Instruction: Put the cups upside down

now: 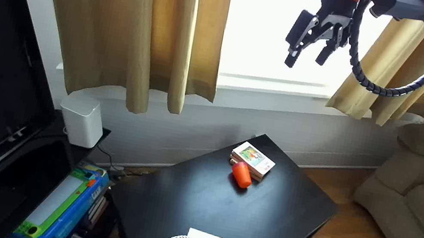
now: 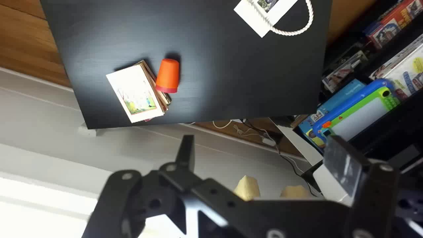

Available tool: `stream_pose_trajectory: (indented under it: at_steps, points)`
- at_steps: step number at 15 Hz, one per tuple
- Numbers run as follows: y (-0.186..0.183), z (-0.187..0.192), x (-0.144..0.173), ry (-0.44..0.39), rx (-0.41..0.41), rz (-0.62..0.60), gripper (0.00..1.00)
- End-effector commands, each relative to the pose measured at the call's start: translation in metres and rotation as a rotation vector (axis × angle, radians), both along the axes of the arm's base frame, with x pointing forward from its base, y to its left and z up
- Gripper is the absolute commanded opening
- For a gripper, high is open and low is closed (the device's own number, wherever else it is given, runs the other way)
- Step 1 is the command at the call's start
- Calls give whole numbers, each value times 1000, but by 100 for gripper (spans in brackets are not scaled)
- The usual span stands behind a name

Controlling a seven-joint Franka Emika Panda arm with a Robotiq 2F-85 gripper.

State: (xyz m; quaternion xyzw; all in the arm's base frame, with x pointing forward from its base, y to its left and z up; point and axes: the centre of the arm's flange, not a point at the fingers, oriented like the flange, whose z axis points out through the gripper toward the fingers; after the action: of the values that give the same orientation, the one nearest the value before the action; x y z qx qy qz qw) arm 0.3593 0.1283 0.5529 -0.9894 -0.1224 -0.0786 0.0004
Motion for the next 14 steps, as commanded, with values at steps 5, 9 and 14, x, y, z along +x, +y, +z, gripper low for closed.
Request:
stream_pose_trajectory:
  at_steps: [5,9,14]
  points:
    - [0,0,0,0,0,0,100]
    - [-11,-11,20,20,-5,-96,100]
    - [-43,-67,73,66,-47,-267,100]
